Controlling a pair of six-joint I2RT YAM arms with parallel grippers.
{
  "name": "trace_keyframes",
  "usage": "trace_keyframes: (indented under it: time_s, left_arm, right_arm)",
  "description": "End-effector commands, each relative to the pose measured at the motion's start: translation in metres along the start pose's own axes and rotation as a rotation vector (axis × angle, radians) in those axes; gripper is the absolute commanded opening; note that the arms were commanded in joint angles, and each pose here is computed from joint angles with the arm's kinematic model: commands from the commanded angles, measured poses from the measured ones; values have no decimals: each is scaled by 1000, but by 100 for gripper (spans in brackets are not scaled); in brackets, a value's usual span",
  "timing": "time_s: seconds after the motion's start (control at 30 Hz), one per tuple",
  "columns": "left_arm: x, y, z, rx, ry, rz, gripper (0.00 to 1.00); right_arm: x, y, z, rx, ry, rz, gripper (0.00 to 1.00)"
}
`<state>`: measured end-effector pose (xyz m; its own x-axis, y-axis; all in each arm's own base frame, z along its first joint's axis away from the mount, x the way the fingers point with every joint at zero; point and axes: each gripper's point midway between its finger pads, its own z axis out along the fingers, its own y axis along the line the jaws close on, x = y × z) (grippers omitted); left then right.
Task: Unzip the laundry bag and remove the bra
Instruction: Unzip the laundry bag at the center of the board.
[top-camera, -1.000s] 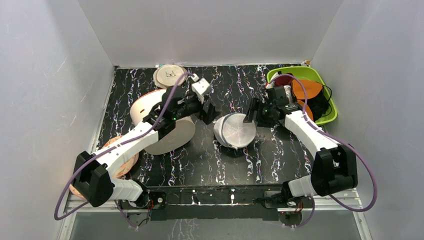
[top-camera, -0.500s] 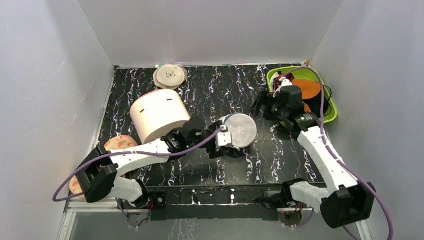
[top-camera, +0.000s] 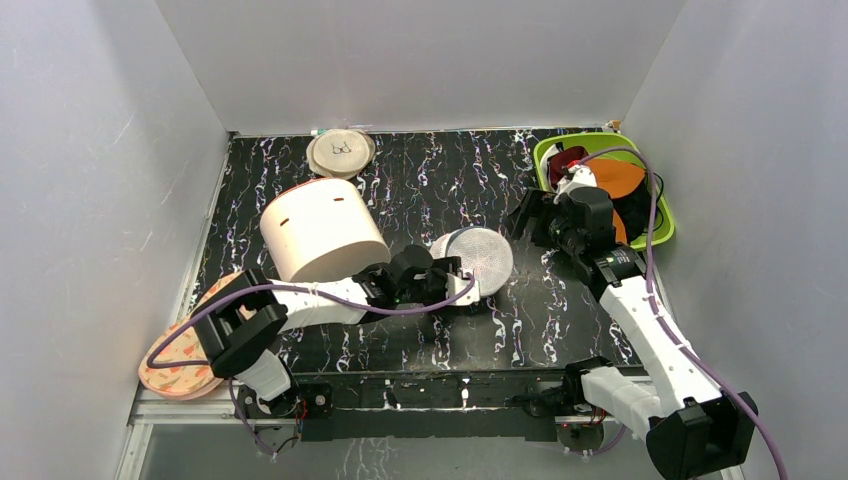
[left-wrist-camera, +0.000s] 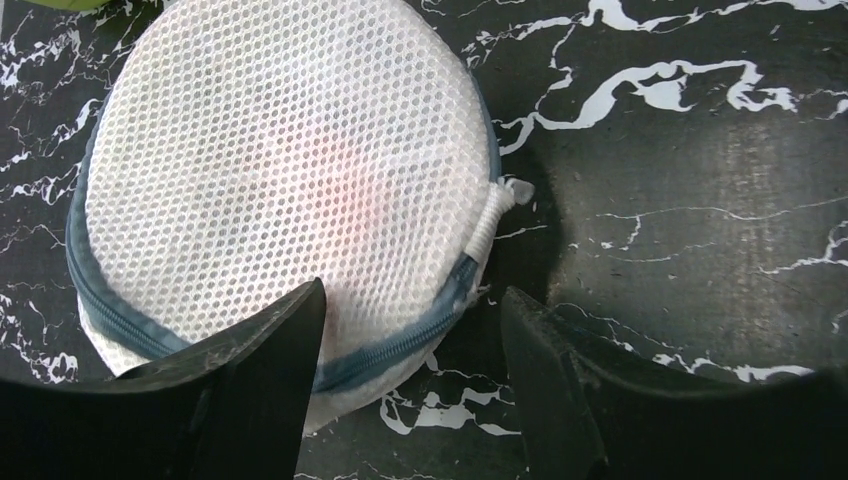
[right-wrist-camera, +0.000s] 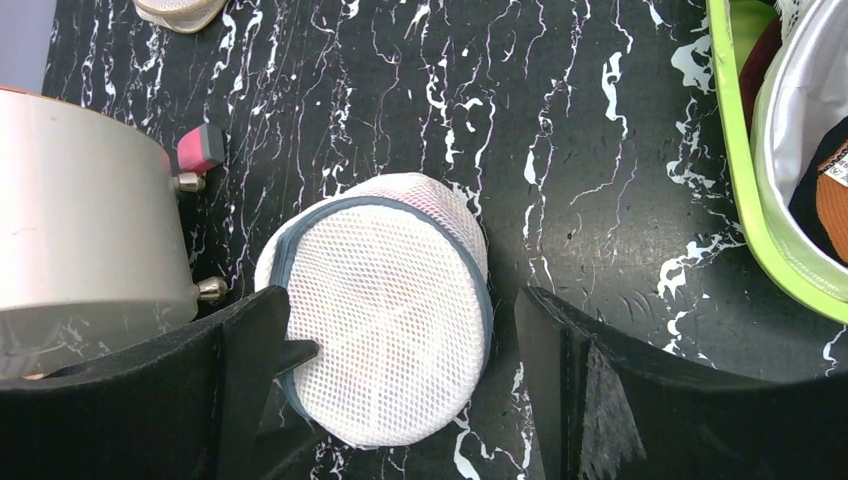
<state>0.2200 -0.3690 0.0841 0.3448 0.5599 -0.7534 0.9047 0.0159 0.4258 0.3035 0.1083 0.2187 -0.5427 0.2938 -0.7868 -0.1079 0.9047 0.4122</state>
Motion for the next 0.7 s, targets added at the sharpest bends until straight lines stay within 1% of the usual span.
trace_keyframes:
  time_s: [0.0, 0.07, 0.17, 0.23, 0.3, 0.37, 0.47, 0.5, 0.6, 0.67]
  left_arm:
    - [-23, 21, 6, -70, -79, 11, 59]
    - [-20, 22, 10, -79, -66, -5, 52]
    - [-19, 30, 11, -113, -45, -33, 36]
    - [-22, 39, 10, -149, -33, -76, 26]
    - [-27, 48, 6, -185, -23, -131, 14]
    - [-33, 53, 4, -197, -19, -184, 6]
    - [-43, 62, 0, -235, -34, -280, 2]
    - [-45, 64, -2, -246, -36, -308, 0]
    - [-45, 67, -7, -275, -32, -369, 0]
    - [-45, 69, -11, -301, -34, -408, 0]
  right_arm:
    - [-16, 6, 7, -34, -80, -1, 81]
    - [-11, 6, 12, -41, -64, 1, 80]
    - [-3, 7, 15, -52, -17, -13, 79]
    - [3, 10, 13, -77, 7, -34, 79]
    - [5, 12, 11, -104, 0, -50, 78]
    - [10, 13, 9, -120, 2, -64, 76]
    - [19, 13, 6, -141, 18, -88, 66]
    - [22, 12, 5, -142, 21, -92, 65]
    - [30, 11, 4, -159, 21, -104, 62]
    - [38, 17, 5, -214, 33, -108, 59]
